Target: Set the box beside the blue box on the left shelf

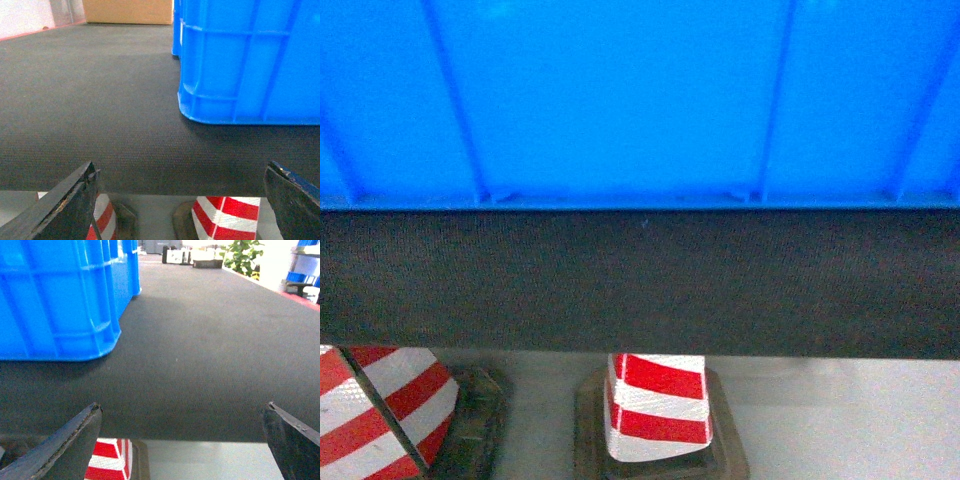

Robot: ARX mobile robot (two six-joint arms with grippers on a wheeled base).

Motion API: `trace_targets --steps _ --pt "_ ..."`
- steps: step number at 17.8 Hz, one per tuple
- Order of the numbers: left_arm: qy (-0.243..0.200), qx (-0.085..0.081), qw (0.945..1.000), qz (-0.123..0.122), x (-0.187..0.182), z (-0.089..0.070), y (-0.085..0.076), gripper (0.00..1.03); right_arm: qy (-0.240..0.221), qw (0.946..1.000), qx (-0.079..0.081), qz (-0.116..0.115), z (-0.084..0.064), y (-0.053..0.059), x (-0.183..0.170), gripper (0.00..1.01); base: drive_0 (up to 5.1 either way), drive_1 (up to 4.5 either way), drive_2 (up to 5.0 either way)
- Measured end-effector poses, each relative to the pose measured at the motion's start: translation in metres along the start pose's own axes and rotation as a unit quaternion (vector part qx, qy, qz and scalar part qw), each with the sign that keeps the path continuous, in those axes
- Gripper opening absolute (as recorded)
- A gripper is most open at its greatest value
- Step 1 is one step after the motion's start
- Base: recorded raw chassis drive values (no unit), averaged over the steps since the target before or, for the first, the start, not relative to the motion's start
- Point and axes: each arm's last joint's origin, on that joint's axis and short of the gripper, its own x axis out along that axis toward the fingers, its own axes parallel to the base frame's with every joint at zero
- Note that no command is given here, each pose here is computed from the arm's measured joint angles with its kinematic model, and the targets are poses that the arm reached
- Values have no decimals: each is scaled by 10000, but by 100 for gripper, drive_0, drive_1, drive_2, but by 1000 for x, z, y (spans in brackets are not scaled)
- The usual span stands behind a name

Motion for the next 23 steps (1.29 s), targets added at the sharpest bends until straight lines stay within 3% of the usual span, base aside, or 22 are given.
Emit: trace_targets --steps 23 --pt "2 -2 10000 2 0 0 0 98 2 10000 -6 4 0 0 0 98 0 0 0"
